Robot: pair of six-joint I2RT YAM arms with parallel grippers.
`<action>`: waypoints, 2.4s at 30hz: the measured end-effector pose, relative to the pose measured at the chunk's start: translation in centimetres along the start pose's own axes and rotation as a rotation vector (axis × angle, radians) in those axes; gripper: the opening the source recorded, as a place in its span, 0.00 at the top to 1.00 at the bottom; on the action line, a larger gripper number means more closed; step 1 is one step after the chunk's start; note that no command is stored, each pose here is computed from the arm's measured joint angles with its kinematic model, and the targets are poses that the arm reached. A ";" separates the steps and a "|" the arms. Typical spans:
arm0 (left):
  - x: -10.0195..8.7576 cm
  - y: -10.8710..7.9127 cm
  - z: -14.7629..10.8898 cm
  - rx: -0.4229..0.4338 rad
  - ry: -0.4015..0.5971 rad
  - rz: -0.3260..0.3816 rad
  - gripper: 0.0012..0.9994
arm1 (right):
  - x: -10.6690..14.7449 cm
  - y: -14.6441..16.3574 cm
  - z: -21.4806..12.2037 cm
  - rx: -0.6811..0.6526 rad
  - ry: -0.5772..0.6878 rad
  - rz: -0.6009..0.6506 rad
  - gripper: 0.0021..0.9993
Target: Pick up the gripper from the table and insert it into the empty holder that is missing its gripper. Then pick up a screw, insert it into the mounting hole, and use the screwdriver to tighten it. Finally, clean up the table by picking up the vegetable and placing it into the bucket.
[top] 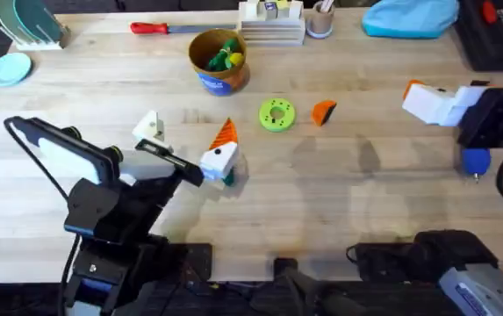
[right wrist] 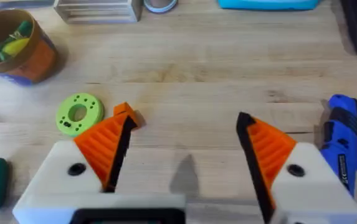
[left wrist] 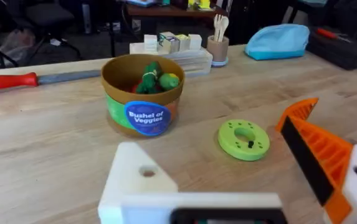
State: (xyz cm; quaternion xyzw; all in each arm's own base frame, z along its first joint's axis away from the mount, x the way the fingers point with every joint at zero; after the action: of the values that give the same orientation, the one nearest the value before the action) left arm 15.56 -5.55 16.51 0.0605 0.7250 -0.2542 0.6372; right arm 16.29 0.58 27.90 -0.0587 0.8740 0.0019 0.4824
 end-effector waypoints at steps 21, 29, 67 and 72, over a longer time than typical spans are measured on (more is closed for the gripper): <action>0.0 0.0 0.0 0.000 0.000 0.000 0.01 | 0.5 5.4 6.6 -0.369 0.242 -0.093 0.01; 0.0 0.0 0.0 0.000 0.000 0.000 0.01 | 1.7 7.8 11.5 -0.424 0.350 -0.213 0.01; 0.0 -0.1 0.0 0.008 0.002 0.000 0.01 | 3.0 9.1 17.4 -0.312 0.373 -0.349 0.99; 0.2 -1.0 -0.1 0.104 0.025 0.002 0.01 | 1.8 8.9 16.1 -0.305 0.342 -0.319 0.99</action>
State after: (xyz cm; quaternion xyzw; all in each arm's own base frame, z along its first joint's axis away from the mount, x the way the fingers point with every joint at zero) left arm 15.09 -6.41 16.61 0.0971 0.7187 -0.2902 0.6244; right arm 27.94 10.21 17.29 -0.2667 0.9122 0.0474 0.3075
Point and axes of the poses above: each hand's point on the last joint's axis, 136 mm out from that joint toward the fingers, its own z axis out along the fingers, its own y axis along the line the jaws close on, x = y × z, the point moved 8 cm from there along -z, back along the fingers, and after that the axes turned 10 degrees about -z, right-handed, at the moved point
